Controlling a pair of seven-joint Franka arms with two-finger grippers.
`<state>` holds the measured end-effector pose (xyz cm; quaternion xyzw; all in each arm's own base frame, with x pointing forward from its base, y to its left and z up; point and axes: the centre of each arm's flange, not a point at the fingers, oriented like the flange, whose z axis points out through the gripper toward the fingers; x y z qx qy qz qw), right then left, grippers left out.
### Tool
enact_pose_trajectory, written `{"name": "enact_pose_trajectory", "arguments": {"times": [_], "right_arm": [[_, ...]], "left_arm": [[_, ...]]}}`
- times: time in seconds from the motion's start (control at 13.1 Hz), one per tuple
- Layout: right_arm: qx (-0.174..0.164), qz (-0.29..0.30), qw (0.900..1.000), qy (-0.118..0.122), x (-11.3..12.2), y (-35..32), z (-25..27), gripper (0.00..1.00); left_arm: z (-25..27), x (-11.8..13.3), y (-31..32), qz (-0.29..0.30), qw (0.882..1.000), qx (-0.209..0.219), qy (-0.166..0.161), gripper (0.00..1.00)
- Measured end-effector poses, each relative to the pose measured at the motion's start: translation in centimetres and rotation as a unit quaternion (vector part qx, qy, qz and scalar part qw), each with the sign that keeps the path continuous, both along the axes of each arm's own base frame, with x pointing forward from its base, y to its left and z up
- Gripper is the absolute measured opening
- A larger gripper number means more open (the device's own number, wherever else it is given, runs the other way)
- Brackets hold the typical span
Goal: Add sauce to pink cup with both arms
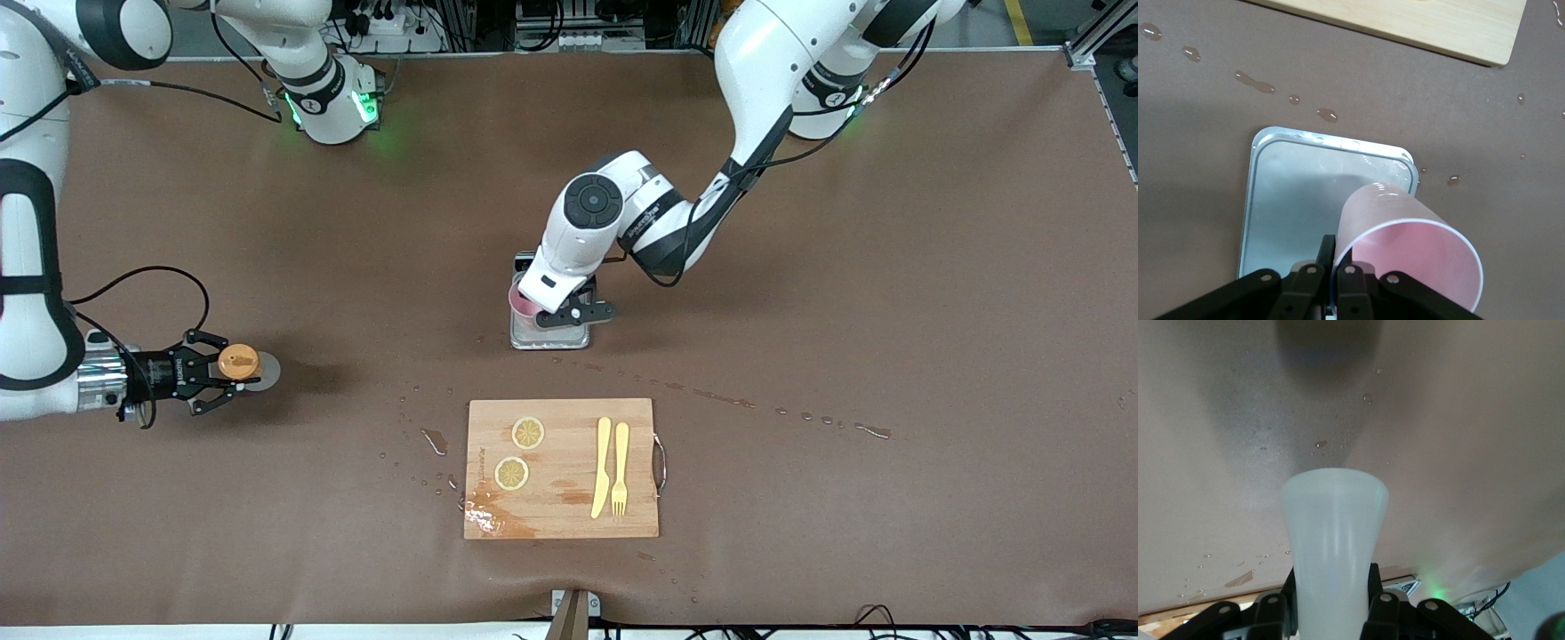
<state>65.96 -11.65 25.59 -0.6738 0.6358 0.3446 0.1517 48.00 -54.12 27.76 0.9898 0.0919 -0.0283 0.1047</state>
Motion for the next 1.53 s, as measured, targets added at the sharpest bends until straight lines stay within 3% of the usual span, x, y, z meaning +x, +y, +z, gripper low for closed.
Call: {"name": "enact_pose_trajectory", "arguments": {"times": [0.23, 0.46, 0.54, 0.92, 1.15, 1.53], "right_arm": [[-0.034, 0.003, 0.999, 0.008, 0.7, 2.7, 2.0, 0.40], [-0.047, 0.002, 0.999, 0.014, 1.0, 4.9, 3.0, 0.40], [-0.048, 0.003, 0.999, 0.014, 1.0, 5.0, 3.1, 0.40], [-0.058, -0.006, 0.998, 0.027, 1.1, 6.2, 3.4, 0.40], [-0.100, -0.003, 0.994, 0.044, 1.3, 10.2, 4.8, 0.40], [-0.186, -0.007, 0.981, 0.059, 0.7, 17.8, 9.0, 0.40]], "left_arm": [[-0.6, -0.2, 0.1, -0.007, 1.000, 0.011, 0.000, 0.04], [-1.9, -0.9, -0.3, -0.016, 1.000, 0.023, 0.007, 0.04], [-2.1, -1.4, -0.6, -0.021, 0.999, 0.024, 0.008, 0.11], [-0.8, -1.1, -1.0, -0.029, 0.999, 0.025, -0.010, 0.67], [4.2, 0.2, -0.1, -0.021, 0.999, 0.025, -0.025, 0.99], [15.3, 5.0, 7.7, 0.039, 0.997, 0.036, -0.053, 1.00]]}}
